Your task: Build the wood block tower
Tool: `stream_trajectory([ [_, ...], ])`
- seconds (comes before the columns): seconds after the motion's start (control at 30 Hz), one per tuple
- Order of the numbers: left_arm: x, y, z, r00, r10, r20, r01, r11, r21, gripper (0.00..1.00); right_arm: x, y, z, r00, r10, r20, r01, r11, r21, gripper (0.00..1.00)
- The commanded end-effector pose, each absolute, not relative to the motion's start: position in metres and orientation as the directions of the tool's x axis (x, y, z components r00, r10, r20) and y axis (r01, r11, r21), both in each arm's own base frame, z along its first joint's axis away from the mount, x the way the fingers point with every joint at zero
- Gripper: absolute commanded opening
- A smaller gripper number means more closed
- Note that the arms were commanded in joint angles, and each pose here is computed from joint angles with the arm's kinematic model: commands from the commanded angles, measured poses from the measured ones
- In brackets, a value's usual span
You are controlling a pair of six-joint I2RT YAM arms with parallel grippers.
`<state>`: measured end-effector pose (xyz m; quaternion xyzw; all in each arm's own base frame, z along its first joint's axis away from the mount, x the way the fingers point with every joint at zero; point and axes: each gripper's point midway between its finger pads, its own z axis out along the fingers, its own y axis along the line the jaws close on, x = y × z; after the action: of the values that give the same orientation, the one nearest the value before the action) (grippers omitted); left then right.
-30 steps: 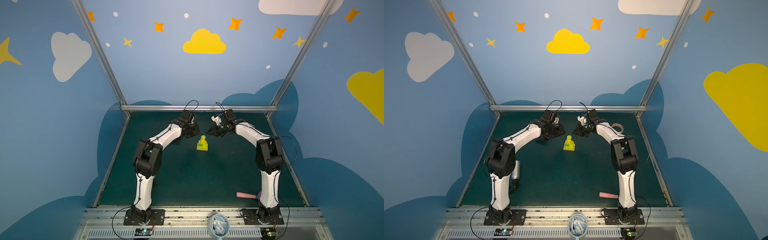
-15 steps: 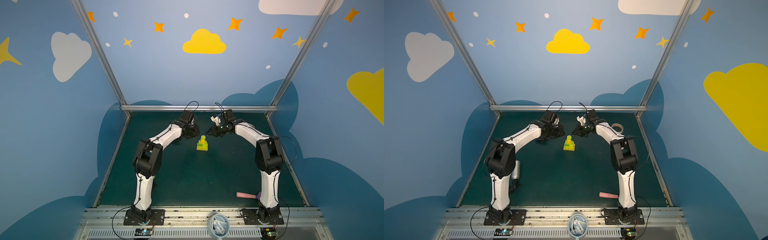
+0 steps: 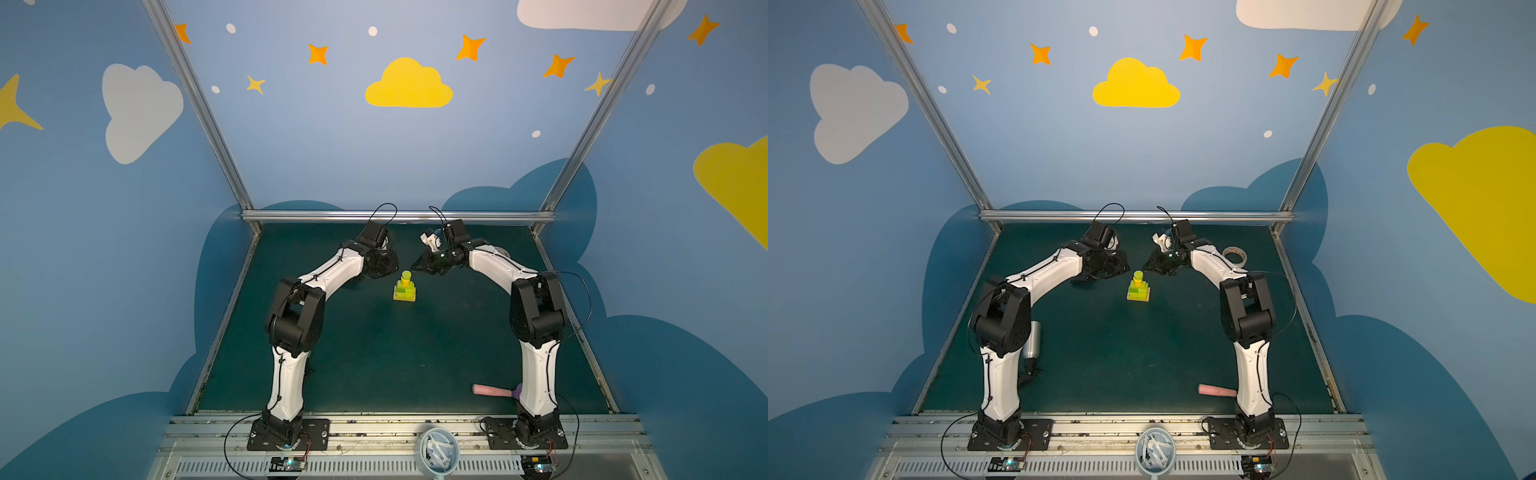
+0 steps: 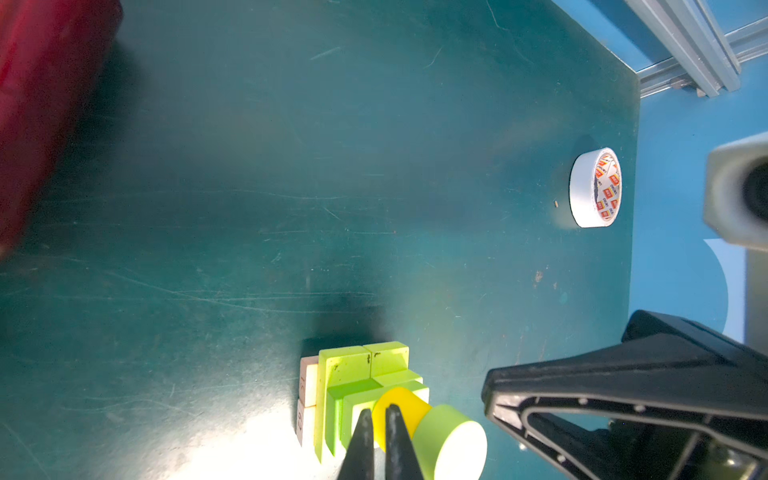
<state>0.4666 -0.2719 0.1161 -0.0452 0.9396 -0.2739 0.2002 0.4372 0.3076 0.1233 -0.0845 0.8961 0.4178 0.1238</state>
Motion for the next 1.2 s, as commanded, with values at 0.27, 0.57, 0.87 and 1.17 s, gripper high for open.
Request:
stream_trajectory([
  [0.27, 0.464, -0.269, 0.118, -0.918, -0.183, -0.351, 0.032, 0.849, -0.528, 0.1, 0.435, 0.314, 0.116, -0.961, -0.06, -0.27, -0.245, 0.637, 0.731, 0.0],
  [0.57, 0.464, -0.269, 0.118, -0.919, -0.184, -0.35, 0.031, 0.849, -0.528, 0.1, 0.435, 0.316, 0.116, -0.962, -0.062, -0.267, -0.244, 0.637, 0.732, 0.0],
  [0.87, 0.464, -0.268, 0.119, -0.917, -0.184, -0.353, 0.032, 0.85, -0.527, 0.1, 0.438, 0.31, 0.115, -0.963, -0.05, -0.265, -0.233, 0.651, 0.722, 0.0],
  [1.17, 0.464, -0.264, 0.133, -0.905, -0.188, -0.382, 0.039, 0.857, -0.513, 0.09, 0.446, 0.3, 0.133, -0.955, -0.018, -0.297, -0.238, 0.648, 0.723, 0.0],
])
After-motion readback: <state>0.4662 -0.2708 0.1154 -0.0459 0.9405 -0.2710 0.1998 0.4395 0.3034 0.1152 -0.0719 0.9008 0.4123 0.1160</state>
